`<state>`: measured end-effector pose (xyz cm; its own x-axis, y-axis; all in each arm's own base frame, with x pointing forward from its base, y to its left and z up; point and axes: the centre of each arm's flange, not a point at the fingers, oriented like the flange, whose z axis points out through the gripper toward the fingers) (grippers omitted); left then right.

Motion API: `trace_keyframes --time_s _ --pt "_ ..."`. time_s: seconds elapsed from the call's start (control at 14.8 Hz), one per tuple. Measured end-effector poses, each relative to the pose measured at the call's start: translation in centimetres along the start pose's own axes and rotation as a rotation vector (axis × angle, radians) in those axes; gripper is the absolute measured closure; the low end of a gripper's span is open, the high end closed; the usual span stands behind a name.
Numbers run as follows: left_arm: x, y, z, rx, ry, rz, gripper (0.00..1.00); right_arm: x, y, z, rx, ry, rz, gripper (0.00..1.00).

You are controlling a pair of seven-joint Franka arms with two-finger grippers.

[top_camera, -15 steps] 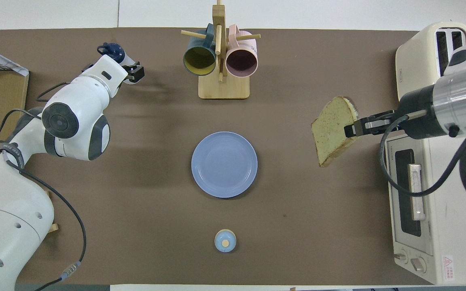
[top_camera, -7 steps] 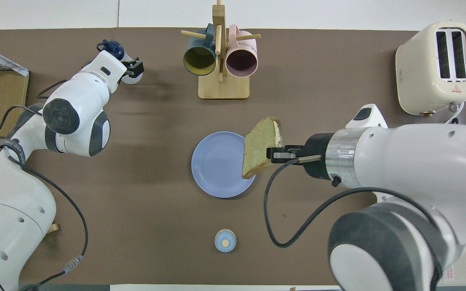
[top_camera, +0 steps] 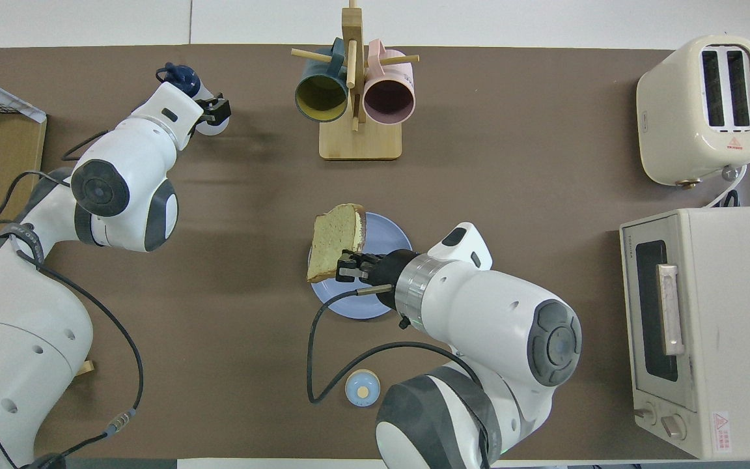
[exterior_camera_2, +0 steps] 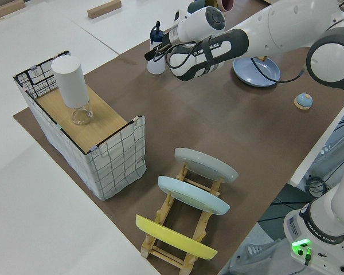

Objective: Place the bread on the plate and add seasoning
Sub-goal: 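Carry the bread slice with the right gripper onto the blue plate, then grasp the blue-capped bottle with the left gripper and lift it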

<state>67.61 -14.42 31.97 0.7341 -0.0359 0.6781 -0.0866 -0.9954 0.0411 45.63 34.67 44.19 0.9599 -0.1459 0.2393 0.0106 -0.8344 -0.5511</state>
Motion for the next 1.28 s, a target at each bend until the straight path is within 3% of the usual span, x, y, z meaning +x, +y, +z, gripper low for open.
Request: trace_keyframes --time_s 0.47,0.61,0.74,0.88,1.28 --pt "0.2 0.0 -0.1 -0.001 0.006 -0.022 0.15 -2.1 5.4 3.1 -0.051 0.015 -0.015 0.93" --pt "0.2 0.0 -0.1 -0.001 0.006 -0.023 0.31 -2.8 6.4 3.9 -0.036 0.013 -0.018 0.93" --pt "0.2 0.0 -0.1 -0.002 0.007 -0.025 0.36 -3.0 7.3 4.2 -0.014 0.008 -0.020 0.93" --pt "0.3 0.0 -0.1 -0.003 0.012 -0.025 0.49 -3.4 8.5 4.5 0.002 0.003 -0.021 0.93" --pt "1.2 0.0 -0.5 -0.004 0.031 -0.027 0.49 -4.5 10.9 4.7 0.072 0.021 0.020 0.93"
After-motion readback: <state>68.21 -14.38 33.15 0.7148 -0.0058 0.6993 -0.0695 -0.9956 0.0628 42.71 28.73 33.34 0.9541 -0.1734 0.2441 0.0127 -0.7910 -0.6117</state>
